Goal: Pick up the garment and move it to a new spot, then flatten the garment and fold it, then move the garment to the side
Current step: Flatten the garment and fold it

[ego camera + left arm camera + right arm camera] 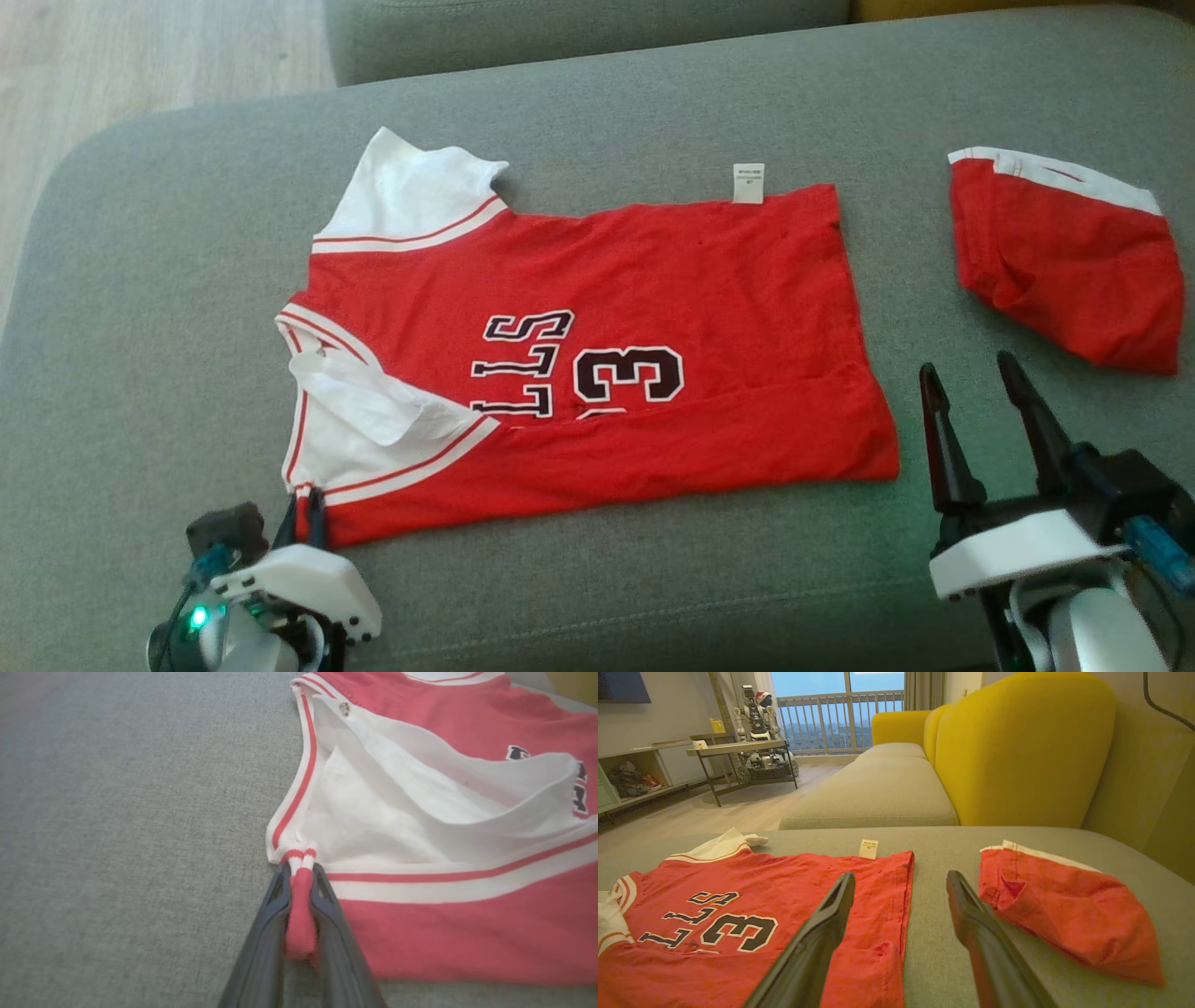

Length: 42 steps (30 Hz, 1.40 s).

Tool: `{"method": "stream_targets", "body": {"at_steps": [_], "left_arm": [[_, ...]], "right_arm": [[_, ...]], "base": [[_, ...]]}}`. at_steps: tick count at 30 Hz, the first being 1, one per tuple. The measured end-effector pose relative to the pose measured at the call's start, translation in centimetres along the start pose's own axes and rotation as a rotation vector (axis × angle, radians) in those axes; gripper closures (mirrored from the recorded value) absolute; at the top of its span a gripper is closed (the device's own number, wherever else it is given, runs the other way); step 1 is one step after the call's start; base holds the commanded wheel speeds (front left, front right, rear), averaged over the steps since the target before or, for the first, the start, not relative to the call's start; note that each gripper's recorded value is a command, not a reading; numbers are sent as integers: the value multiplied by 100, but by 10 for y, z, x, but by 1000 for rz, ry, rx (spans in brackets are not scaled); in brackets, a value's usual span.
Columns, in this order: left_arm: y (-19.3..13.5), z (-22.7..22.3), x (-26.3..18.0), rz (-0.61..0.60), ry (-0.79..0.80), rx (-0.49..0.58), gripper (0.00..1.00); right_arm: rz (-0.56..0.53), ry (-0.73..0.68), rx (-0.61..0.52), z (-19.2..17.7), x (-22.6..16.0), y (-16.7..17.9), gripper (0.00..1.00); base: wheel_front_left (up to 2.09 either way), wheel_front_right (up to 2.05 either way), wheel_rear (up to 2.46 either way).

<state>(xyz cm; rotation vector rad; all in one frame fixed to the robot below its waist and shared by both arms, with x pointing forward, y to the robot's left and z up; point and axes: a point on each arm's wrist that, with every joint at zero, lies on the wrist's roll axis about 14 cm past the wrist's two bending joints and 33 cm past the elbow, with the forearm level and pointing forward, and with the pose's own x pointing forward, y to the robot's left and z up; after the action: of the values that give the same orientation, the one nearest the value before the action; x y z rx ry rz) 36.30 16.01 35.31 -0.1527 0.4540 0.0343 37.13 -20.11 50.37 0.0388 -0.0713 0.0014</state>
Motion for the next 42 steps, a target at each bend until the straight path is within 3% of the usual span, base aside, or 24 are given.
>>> {"method": "stream_targets", "body": {"at_steps": [3, 16, 21, 28, 30, 31, 42], "left_arm": [[1, 4, 0, 3, -14, -4, 100], [-1, 61, -25, -19, -239, 16, 100], [-5, 62, -30, -32, -251, 18, 100], [-9, 60, -32, -45, -250, 23, 100], [-9, 60, -32, -45, -249, 23, 100], [-9, 60, -32, -45, -249, 23, 100], [-5, 35, -44, -32, -187, 48, 100]], "right_arm": [[-11, 43, 45, -14, -3, -1, 0], [-120, 381, 463, -111, -12, 10, 0], [-144, 460, 488, -134, -7, 16, 0], [-122, 481, 522, -138, 13, 32, 0], [-111, 484, 529, -137, 15, 35, 79], [-103, 488, 536, -137, 15, 39, 100], [-100, 504, 490, -137, 2, 39, 100]], "base": [[0, 0, 0], [0, 0, 0], [0, 0, 0], [0, 0, 0], [0, 0, 0], [0, 0, 0], [0, 0, 0]]}}
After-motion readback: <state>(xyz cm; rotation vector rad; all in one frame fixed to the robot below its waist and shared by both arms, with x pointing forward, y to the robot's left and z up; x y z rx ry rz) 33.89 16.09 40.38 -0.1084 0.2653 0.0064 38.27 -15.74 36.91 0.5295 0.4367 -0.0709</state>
